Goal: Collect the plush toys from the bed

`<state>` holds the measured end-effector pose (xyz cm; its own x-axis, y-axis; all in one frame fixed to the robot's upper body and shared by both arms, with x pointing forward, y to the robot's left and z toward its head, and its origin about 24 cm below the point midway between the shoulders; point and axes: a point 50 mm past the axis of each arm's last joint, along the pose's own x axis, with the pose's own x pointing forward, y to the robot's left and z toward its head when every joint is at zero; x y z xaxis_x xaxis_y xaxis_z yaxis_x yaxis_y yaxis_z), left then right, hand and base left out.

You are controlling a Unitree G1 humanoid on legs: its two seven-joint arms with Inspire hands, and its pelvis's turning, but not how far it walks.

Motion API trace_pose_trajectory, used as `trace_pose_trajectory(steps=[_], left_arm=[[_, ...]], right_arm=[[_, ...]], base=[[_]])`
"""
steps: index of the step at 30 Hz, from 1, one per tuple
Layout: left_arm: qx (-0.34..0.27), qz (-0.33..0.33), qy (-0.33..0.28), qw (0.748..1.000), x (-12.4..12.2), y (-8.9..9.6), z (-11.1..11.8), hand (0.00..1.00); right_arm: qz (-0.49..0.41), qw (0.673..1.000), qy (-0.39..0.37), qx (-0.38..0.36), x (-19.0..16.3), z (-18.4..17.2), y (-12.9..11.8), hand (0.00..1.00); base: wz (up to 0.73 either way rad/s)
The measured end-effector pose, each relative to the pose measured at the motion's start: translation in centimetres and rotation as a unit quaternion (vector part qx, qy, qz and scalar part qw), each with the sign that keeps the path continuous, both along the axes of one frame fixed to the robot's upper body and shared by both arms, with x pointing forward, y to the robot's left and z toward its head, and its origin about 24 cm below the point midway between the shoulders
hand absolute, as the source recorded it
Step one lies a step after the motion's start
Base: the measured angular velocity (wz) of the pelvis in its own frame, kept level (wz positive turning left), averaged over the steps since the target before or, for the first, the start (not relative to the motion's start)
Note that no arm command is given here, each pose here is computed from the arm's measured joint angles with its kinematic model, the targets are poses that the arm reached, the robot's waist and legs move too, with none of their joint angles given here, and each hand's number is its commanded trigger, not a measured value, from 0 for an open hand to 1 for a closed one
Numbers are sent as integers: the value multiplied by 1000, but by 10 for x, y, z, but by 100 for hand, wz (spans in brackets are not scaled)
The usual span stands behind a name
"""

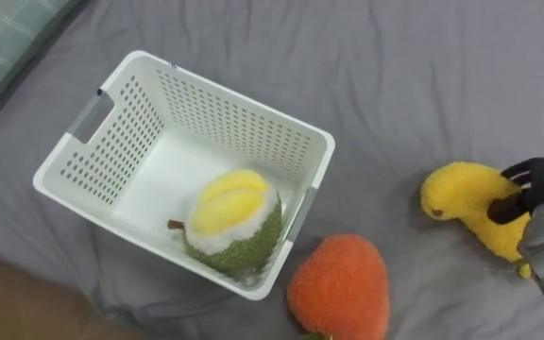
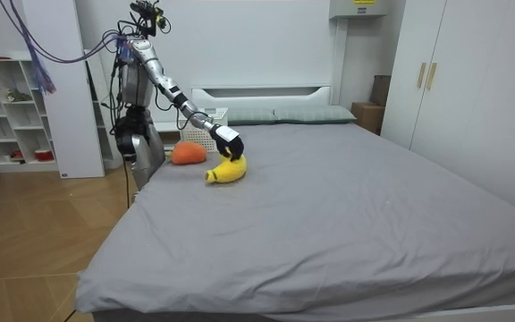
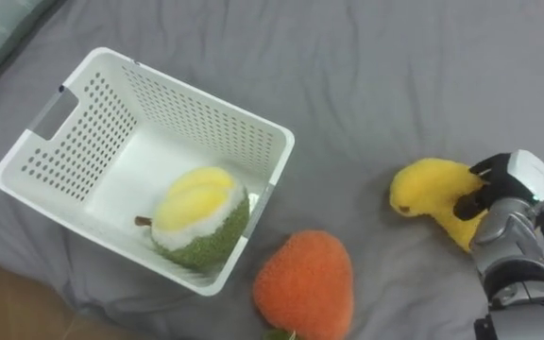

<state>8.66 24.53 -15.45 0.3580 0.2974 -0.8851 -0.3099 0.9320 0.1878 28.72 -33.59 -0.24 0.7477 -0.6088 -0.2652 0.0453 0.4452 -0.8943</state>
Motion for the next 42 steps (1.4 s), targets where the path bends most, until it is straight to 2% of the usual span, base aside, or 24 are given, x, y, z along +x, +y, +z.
trace_pose_trajectory(steps=[8,11,15,23,32,37,42], left_arm=[[12,2,5,1000,-5,9,2,0],[15,27,19,999,-22,16,1,0],[20,49,34,998,-40,22,0,0],[26,74,23,997,-49,28,4,0],[30,73,18,997,-50,29,6,0],[33,68,5,997,-43,29,8,0],[40,53,2,998,-36,27,8,0]], right_arm=[[-12,1000,26,12,-20,-18,-4,100],[-23,999,43,24,-33,-27,-8,100],[-38,998,21,42,-36,-26,-11,100],[-6,996,-79,52,-14,3,-2,100],[88,977,-194,21,6,55,28,100],[150,949,-275,17,17,96,53,100],[211,926,-313,7,19,124,74,100]], base=[[0],[-8],[3],[-5],[-3],[-2],[-2]])
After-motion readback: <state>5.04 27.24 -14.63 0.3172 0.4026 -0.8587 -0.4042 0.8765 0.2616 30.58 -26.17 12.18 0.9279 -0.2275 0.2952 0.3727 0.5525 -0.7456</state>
